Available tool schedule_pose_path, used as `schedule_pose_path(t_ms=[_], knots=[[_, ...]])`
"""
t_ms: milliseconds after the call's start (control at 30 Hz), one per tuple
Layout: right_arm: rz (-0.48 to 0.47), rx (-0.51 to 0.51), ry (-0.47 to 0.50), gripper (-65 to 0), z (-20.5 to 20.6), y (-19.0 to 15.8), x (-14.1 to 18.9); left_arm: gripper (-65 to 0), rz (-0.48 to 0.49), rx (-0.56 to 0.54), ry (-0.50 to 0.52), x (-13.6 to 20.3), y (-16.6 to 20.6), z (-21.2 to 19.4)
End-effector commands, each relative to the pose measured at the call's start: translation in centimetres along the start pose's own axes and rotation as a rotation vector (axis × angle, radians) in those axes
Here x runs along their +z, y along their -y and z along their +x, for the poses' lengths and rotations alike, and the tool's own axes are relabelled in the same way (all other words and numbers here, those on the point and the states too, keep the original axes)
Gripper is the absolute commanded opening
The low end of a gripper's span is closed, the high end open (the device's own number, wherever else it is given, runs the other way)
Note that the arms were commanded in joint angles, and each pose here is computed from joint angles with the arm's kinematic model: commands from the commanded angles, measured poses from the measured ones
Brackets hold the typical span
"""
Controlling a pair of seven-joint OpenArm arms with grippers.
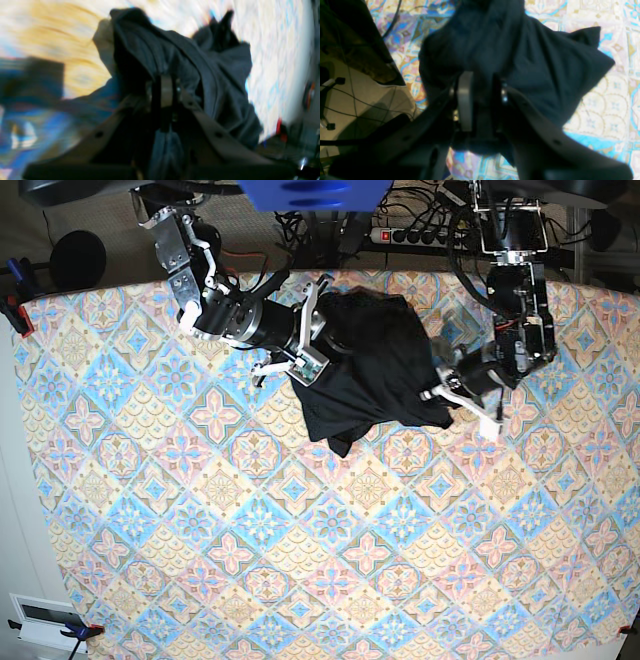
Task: Layout the t-shirt on the table in an organized manner, then fold the t-shirt properly
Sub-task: 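Lift and fold the bundle edges inward with both grippers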
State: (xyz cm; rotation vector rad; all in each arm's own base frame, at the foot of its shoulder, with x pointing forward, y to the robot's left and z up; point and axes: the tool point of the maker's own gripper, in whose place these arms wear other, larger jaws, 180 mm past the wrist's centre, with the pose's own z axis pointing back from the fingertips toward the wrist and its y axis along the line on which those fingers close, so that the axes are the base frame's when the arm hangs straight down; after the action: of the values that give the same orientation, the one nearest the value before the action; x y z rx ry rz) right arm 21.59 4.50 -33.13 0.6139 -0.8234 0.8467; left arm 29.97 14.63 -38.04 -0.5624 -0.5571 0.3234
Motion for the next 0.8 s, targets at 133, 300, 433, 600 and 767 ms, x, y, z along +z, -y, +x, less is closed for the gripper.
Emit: schedule_pose_path(t_ms=[133, 300, 433, 600, 767], knots=[[0.007, 0.003, 0.046, -52.0, 1.2, 0.1, 0.1, -65.0, 0.0, 0.002, 0.04, 0.7, -0.3, 0.9], [0.01, -0.03, 0.023, -52.0, 0.0, 0.6, -0.7, -65.0, -0.001, 0.009, 0.027, 0.5, -0.3, 0.3], [-0.015, 0.013, 0.076, -51.9, 2.3, 2.2, -0.7, -62.9, -0.019, -0.015, -0.008, 0.0, 0.6, -0.6], [-0.04, 0.022, 0.084, -51.6, 2.7, 3.1, -0.3, -51.5, -0.042, -0.053, -0.065, 0.1, 1.0, -1.9], [-0.048, 0.056, 0.061, -47.9, 2.2, 3.4, 0.5, -39.0, -0.128, 0.001, -0.083, 1.2, 1.6, -1.8]])
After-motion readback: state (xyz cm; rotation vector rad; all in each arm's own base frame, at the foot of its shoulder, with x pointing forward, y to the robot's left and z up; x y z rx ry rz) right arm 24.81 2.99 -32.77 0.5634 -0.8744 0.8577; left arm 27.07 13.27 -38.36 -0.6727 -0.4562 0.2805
